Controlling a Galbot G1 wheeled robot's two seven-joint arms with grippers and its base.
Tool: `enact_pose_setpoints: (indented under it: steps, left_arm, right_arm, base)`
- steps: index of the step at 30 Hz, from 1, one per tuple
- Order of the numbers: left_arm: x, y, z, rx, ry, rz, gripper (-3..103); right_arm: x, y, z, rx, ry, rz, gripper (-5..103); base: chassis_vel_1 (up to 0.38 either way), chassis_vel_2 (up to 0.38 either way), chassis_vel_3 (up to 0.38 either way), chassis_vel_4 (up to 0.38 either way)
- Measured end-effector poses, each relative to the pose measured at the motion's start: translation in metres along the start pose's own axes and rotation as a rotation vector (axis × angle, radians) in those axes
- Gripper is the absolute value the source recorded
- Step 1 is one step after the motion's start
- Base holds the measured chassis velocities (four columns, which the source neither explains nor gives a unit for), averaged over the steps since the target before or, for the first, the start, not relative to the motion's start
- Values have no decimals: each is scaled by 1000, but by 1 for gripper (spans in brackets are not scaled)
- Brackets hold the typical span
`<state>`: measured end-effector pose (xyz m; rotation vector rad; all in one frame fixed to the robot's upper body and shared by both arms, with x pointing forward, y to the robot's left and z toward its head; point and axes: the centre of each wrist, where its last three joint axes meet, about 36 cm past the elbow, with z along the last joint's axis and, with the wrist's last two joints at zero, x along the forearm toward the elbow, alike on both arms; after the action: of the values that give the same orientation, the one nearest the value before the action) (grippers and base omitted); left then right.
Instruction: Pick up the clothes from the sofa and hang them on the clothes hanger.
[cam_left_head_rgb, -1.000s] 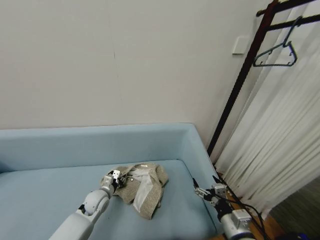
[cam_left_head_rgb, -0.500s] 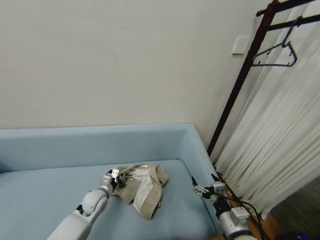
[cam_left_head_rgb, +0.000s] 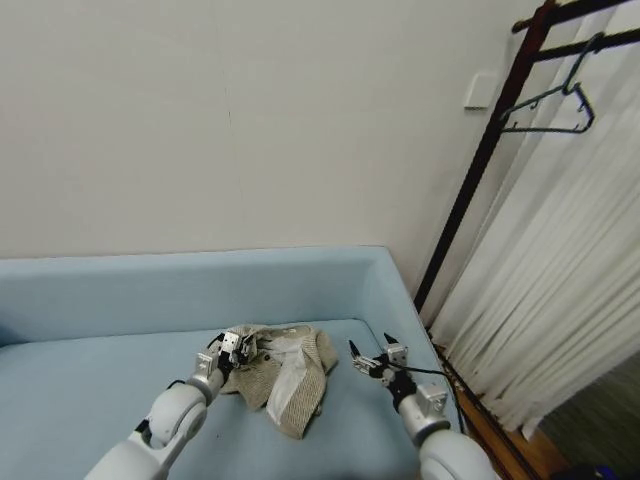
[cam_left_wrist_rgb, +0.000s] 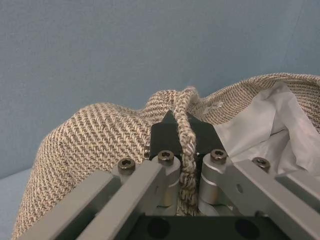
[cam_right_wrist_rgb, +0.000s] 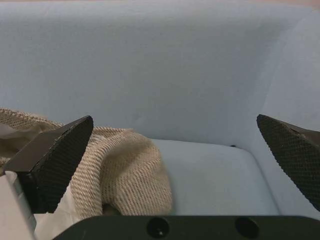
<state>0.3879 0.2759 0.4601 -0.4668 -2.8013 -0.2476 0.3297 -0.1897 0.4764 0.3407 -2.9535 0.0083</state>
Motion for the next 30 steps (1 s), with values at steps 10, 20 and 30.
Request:
enact_pose_setpoints:
  steps: [10,20,30]
  left_arm:
    - [15,7,-2,-12,-23,-5,3]
    - [23,9,-4,-13,-58,-9,3]
    - [29,13,-9,-13,-78,-23,3]
  right_arm:
    - [-65,27,-19,-70,101,-48,100]
    - [-101,62,-39,-141,225,-22,101]
    - [-108,81,-9,-123,359,60,85]
  base:
    - [0,0,0,0]
    - [0,0,0,0]
    - [0,0,0,0]
